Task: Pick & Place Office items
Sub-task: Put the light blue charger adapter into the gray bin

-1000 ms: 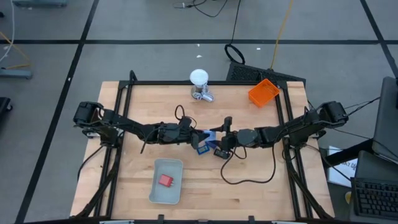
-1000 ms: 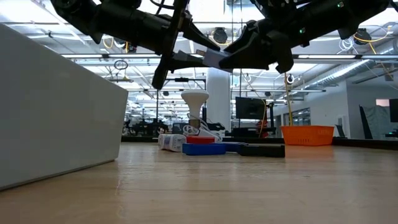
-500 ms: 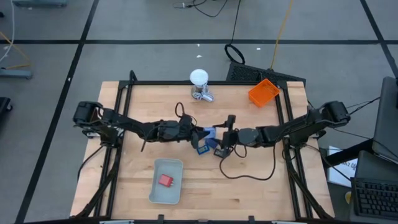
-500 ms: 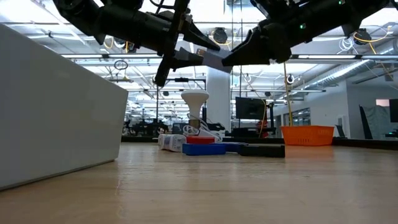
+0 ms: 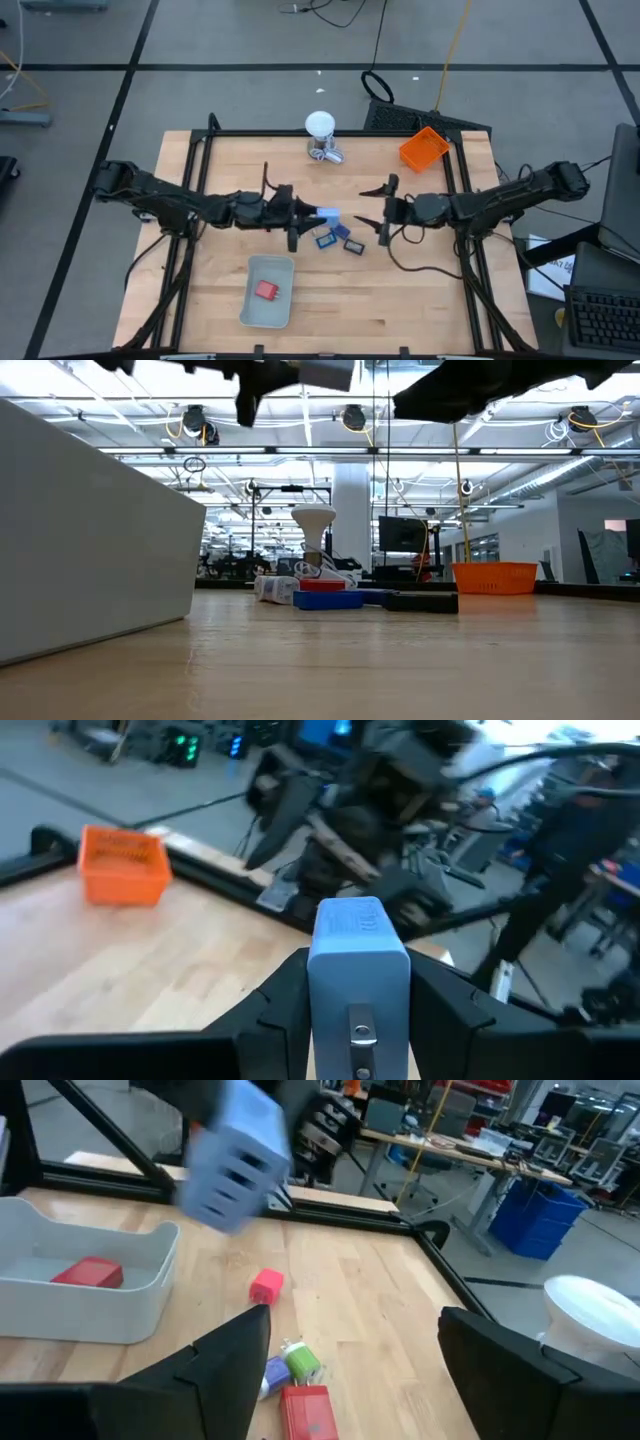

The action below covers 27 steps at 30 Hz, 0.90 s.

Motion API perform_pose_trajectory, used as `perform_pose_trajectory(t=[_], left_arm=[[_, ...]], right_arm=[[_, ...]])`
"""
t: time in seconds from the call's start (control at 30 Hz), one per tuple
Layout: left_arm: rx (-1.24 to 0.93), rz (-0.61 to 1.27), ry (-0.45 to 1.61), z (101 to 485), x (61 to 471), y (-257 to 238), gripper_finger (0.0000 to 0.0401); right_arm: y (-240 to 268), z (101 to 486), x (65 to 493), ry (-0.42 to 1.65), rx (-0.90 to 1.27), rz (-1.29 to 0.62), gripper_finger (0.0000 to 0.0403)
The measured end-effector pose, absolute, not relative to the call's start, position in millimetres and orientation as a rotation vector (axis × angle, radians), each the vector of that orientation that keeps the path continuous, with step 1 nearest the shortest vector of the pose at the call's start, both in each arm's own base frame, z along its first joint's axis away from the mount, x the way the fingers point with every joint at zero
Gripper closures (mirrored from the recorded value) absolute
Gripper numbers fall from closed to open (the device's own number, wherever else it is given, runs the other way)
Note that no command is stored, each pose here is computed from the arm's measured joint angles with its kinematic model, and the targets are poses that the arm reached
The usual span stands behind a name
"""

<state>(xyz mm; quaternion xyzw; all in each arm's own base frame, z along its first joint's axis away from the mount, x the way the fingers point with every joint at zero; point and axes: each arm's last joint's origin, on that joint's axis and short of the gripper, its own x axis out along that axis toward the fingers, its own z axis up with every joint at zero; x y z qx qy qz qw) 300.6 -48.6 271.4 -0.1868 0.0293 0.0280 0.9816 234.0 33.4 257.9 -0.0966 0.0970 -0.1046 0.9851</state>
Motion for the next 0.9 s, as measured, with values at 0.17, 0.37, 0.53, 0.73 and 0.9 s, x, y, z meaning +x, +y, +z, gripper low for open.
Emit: perform_pose_trajectory(t=[0.17, 0.37, 0.53, 0.73, 0.9], left_arm=[[-0.293, -0.037, 0.052, 284, 285, -73, 0.0277], [-0.263, -0.146, 0.079, 286, 272, -104, 0.0277], [-0.305, -0.212, 0.182, 277, 260, -128, 0.0277], [-0.356, -0.233, 0.272, 270, 245, -151, 0.0277], [-0.392, -0.217, 0.403, 258, 233, -162, 0.0277]], right_arm=[[31, 257, 219, 0.161, -0.175, -0.217, 0.0132], [28, 258, 207, 0.127, -0.158, -0.219, 0.0133], [27, 259, 202, 0.112, -0.147, -0.220, 0.0133], [27, 258, 201, 0.113, -0.147, -0.220, 0.0133], [27, 258, 201, 0.112, -0.146, -0.220, 0.0133]])
